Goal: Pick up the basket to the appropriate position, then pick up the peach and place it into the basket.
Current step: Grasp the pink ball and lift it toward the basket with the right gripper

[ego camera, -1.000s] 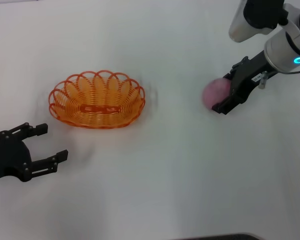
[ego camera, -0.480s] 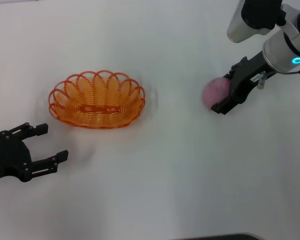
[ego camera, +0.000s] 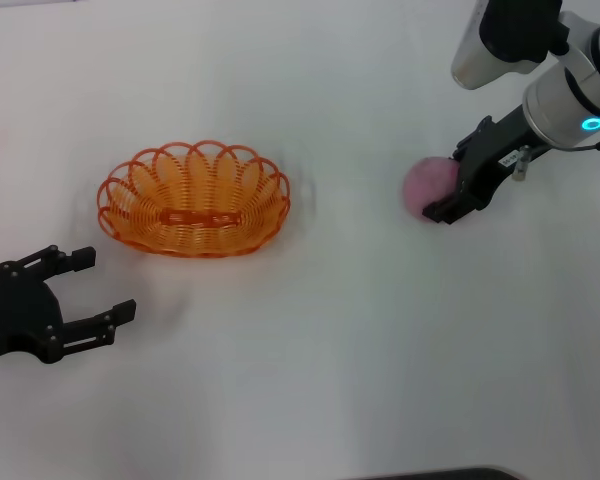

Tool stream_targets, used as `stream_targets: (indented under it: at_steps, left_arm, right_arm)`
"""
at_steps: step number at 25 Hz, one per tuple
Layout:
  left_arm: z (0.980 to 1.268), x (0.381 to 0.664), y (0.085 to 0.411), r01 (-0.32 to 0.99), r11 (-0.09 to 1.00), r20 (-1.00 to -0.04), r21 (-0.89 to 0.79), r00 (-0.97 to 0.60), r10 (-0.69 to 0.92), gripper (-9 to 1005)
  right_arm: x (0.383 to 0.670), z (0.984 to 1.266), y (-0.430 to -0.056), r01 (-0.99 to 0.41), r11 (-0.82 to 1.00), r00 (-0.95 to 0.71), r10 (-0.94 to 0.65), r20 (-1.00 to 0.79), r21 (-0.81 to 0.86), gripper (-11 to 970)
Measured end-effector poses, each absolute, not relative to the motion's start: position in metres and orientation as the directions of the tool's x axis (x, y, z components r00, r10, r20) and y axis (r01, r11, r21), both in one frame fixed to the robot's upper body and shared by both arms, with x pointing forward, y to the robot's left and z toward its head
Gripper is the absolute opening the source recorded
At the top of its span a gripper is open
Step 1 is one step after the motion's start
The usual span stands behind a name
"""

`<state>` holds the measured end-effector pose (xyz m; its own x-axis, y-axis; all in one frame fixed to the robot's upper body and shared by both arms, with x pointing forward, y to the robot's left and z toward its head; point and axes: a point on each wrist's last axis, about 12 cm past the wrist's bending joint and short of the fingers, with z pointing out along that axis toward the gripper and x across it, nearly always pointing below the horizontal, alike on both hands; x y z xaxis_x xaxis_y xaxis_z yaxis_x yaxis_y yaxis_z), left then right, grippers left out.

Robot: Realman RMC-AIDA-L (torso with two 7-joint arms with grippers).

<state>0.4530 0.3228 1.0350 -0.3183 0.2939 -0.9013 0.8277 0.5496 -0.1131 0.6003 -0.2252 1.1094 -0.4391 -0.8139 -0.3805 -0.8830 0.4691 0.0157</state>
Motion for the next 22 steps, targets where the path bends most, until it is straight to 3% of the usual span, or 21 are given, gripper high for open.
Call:
stream_targets:
  at_steps: [8,22]
  left_arm:
    - [1.036,0.454,0.323,0.825,0.552,-0.899,-0.118,-0.325,0.292,850]
    - [1.037,0.456,0.322,0.827,0.55,-0.902,-0.114,-0.318,0.292,849]
  right_arm:
    - [0.6,1.11,-0.226,-0.882,0.472,-0.44,-0.811,-0.386,0.014,497]
    - [0.599,1.123,-0.226,-0.87,0.489,-0.454,-0.742,-0.493,0.066,393]
